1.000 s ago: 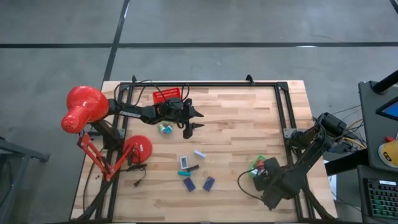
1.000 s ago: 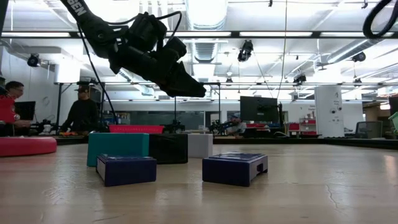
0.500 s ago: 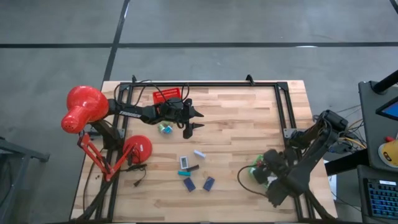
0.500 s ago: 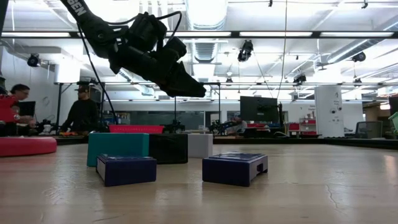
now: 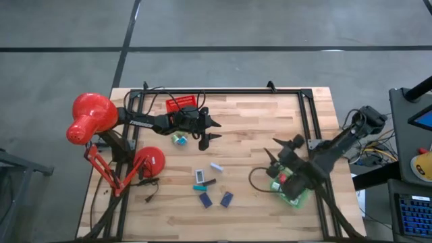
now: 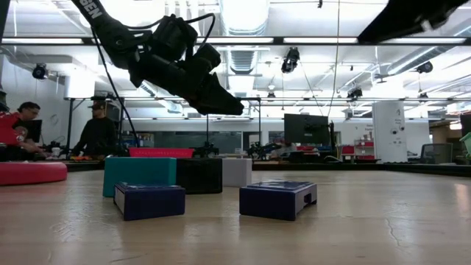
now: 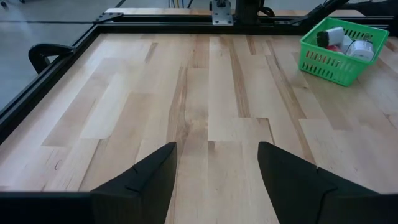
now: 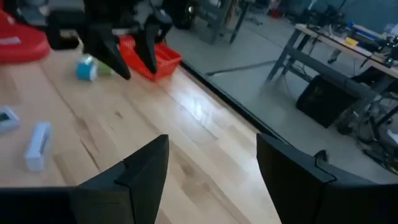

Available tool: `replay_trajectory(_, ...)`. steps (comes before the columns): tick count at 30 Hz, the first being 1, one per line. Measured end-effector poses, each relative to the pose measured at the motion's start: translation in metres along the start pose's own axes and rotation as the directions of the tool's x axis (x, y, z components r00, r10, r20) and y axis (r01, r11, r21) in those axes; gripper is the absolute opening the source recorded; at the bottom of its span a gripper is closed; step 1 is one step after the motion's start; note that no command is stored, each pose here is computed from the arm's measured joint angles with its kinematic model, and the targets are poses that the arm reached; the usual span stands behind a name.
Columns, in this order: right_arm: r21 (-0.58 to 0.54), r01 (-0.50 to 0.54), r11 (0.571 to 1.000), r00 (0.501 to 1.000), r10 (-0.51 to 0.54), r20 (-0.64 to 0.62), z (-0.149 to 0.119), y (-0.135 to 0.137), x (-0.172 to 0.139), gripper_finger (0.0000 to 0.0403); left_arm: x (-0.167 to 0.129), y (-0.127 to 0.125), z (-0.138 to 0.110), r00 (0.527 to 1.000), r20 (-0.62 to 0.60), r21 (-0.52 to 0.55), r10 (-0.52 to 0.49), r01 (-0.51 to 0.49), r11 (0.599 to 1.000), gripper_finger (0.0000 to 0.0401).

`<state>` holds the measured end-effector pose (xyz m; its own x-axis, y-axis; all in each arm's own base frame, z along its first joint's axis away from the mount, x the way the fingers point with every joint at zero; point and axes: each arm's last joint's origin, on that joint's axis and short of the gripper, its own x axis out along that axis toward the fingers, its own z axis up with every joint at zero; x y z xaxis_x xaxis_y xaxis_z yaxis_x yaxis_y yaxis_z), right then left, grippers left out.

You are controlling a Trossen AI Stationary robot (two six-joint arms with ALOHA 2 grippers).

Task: Pick & Place Office items
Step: Put the blue charger adapter into the green bin

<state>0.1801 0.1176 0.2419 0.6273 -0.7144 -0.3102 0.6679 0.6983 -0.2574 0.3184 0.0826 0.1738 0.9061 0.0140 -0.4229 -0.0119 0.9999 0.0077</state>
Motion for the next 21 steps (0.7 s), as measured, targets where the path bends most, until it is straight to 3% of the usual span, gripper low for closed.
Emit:
replay_trajectory(7, -0.101, -0.120, 0.988, 0.993, 0.117, -0.035, -0.011, -0.003, 0.040, 0.0238, 0.000, 0.000, 0.000, 1.000, 0.000, 0.000, 0.000, 0.000, 1.000, 0.0232)
replay_trajectory(12, -0.137, -0.213, 0.967, 0.973, 0.223, 0.057, -0.019, -0.020, 0.072, 0.0238, 0.000, 0.000, 0.000, 1.000, 0.000, 0.000, 0.000, 0.000, 1.000, 0.0232)
replay_trajectory(17, -0.216, -0.338, 0.916, 0.863, 0.393, 0.317, -0.030, -0.040, 0.094, 0.0238, 0.000, 0.000, 0.000, 1.000, 0.000, 0.000, 0.000, 0.000, 1.000, 0.0232)
replay_trajectory(19, -0.198, -0.366, 0.909, 0.823, 0.415, 0.388, -0.037, -0.050, 0.102, 0.0238, 0.000, 0.000, 0.000, 1.000, -0.001, 0.000, 0.000, 0.000, 1.000, 0.0232)
replay_trajectory(21, -0.180, -0.378, 0.908, 0.814, 0.419, 0.402, -0.048, -0.058, 0.112, 0.0238, 0.000, 0.000, 0.000, 1.000, -0.001, 0.000, 0.000, 0.000, 1.000, 0.0232)
